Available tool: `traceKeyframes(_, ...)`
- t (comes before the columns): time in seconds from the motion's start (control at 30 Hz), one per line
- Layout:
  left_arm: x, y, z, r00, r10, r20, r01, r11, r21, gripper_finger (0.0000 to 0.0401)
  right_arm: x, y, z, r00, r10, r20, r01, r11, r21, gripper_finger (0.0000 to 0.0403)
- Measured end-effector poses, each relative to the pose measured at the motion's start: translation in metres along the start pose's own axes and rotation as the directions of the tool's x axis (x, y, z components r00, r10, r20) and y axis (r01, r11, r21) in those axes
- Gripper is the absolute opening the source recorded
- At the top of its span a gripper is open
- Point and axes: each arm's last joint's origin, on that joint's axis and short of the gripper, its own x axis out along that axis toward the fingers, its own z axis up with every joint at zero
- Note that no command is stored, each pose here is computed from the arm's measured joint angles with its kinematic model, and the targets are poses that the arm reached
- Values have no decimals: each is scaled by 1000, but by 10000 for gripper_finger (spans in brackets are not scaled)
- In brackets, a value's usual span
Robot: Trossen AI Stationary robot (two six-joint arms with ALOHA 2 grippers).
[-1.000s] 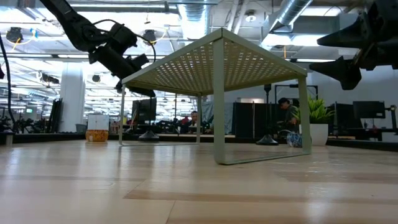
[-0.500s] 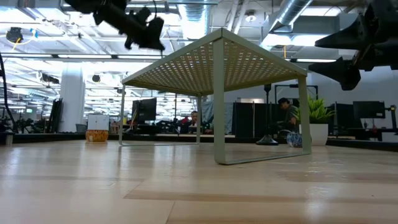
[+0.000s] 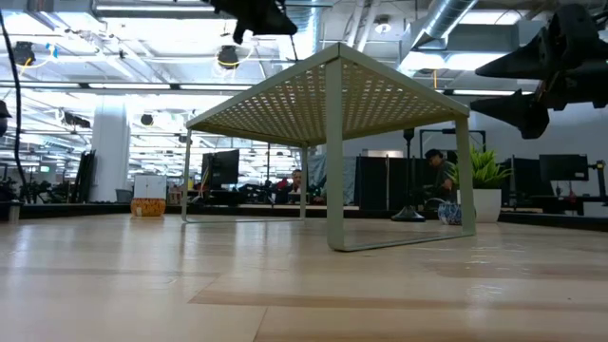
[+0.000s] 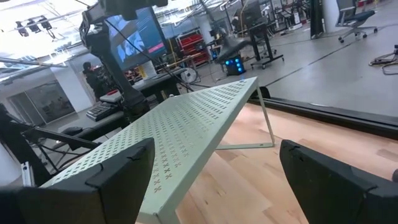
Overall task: Pick & Place candle stick holders
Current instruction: Put the top left black candle holder on the shelf
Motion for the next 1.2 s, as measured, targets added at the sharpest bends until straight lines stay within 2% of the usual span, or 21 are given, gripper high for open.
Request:
traceKeyframes(0.23,2,-22,-9,996,-32,-78,29,999,-37,13,0,0,0,1000,0,0,0,1000,2,336)
traceKeyframes(0.4,1,-25,-10,995,-21,-94,18,999,-32,13,0,0,0,1000,1,0,-1,1000,3,336)
traceKeyframes(0.6,2,-23,-21,981,48,-189,-50,999,-7,13,0,0,0,1000,1,0,-1,1000,3,336)
traceKeyframes(1.2,16,-25,-26,982,49,-182,-49,999,2,14,0,0,0,1000,1,0,-1,1000,2,336)
